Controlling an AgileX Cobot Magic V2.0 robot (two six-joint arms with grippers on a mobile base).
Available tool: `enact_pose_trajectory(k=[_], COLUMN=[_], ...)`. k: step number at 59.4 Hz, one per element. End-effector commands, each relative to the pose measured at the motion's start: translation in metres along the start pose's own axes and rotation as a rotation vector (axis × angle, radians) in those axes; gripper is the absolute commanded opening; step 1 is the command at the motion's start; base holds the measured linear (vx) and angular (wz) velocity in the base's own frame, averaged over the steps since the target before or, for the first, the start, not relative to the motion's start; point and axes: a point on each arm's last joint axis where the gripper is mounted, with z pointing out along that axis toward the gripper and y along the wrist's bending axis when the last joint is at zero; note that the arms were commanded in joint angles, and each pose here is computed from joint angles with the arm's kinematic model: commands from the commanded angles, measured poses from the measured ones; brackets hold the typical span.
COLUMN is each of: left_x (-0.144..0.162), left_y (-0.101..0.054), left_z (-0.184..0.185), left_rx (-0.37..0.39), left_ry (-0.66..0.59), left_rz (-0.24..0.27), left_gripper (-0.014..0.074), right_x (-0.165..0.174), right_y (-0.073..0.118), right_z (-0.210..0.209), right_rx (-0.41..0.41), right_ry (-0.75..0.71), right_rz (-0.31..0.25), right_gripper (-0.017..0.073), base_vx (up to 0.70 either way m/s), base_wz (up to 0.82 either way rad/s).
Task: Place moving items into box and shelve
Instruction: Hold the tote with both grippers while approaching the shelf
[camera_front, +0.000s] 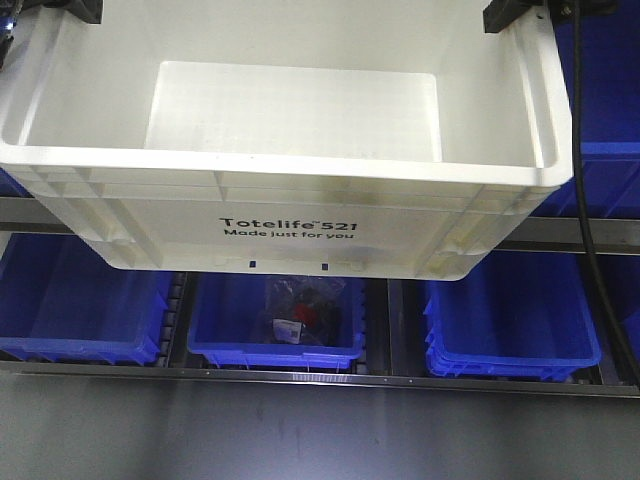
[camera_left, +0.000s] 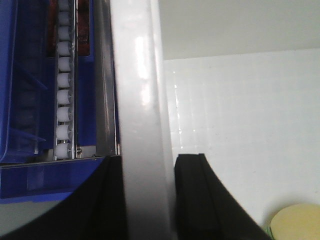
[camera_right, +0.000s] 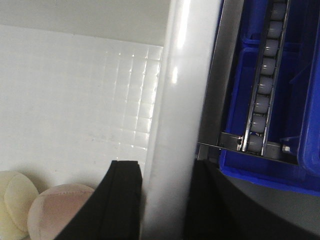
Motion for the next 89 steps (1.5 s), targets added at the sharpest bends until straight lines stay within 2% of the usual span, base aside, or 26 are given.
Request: enact_pose_trajectory(k=[1, 89], left_x=[-0.0155, -0.0156], left_y=[0.0101, 0.0101], left_z=[-0.0369, -0.0369], left_rx=[-0.049, -0.049], left_ry=[-0.208, -0.209], left_rz=[0.022, 0.022], left_gripper=[0.0002, 0.0002], right_x=[-0.0024, -0.0024], right_y=[-0.005, -0.005], right_z=[-0.0408, -0.0408], right_rx=[0.045, 0.045], right_ry=[-0.115, -0.115], right_rz=[-0.028, -0.028], right_gripper=[-0.0005, -0.0005], base_vx=[0.04, 0.05], base_wz=[-0.05, -0.02])
